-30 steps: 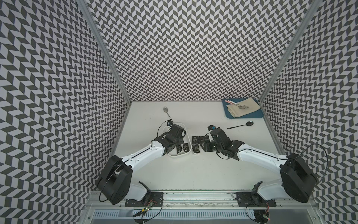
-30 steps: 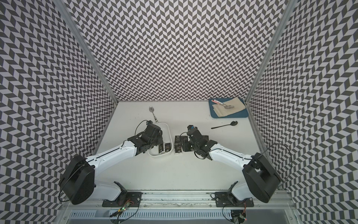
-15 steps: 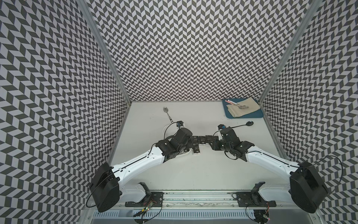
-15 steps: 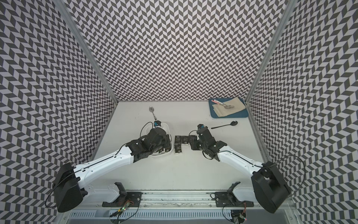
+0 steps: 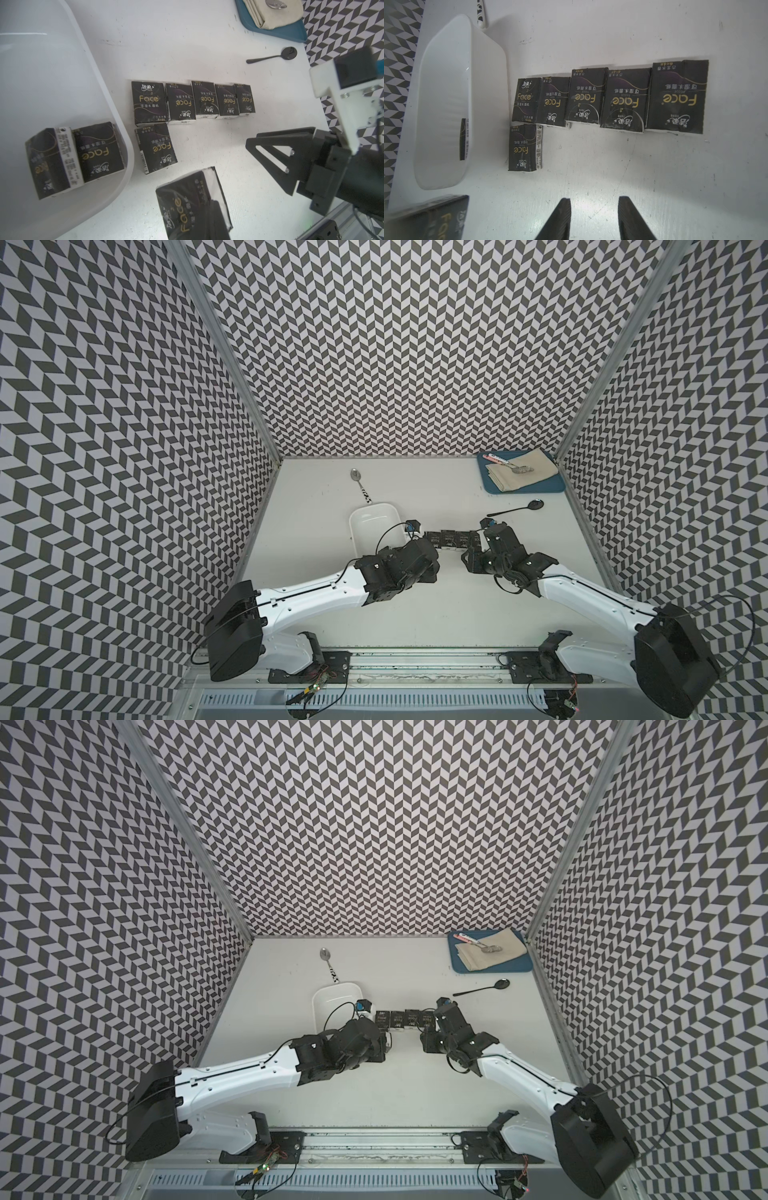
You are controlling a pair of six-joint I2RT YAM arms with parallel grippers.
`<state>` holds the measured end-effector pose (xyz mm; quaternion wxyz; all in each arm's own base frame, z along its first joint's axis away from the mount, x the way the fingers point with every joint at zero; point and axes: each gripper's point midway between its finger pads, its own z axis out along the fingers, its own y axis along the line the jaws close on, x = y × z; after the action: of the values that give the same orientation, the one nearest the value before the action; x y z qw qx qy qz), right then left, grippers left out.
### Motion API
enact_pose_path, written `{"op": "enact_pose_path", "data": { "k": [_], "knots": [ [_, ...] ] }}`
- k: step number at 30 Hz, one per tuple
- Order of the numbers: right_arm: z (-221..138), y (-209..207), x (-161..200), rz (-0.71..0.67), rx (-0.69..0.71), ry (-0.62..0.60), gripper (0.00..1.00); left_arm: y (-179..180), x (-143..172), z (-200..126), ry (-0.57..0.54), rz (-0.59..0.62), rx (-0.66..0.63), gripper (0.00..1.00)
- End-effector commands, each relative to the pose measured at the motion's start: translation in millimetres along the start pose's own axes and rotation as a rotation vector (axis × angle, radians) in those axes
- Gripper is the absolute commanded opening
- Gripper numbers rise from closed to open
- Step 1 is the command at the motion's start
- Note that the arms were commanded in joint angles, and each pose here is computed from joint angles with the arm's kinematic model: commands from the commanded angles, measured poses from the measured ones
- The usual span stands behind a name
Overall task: Take the pocket tissues out of the storage box
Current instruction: Place the pocket tissues at the center of the board.
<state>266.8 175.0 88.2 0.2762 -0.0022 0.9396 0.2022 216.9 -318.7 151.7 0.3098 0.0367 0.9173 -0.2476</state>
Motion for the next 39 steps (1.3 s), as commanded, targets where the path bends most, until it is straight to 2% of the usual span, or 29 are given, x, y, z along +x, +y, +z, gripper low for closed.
{"op": "enact_pose_path", "data": {
  "k": [1, 10, 20, 24, 33, 39],
  "knots": [
    [-5, -4, -3, -0.005, 0.010, -0.028, 0.42, -6, 13, 10, 0.028, -0.032, 0.022, 0.00],
    [-6, -6, 4, -0.020, 0.004, -0.013, 0.43, -12, 39, 40, 0.105, -0.064, 0.020, 0.00],
    [-7, -4, 6, -0.037, -0.009, -0.005, 0.43, -29, 44, 66, 0.149, -0.081, 0.022, 0.00],
    [-10, -4, 4, -0.035, -0.011, -0.017, 0.43, -35, 31, 69, 0.127, -0.093, 0.030, 0.03],
    [-13, -5, 4, -0.044, -0.001, -0.019, 0.43, -41, -17, 50, 0.046, -0.102, 0.068, 0.26],
    [-18, -2, 5, -0.050, -0.017, -0.010, 0.43, -25, -36, 32, -0.003, -0.122, 0.065, 0.29]
  ]
}}
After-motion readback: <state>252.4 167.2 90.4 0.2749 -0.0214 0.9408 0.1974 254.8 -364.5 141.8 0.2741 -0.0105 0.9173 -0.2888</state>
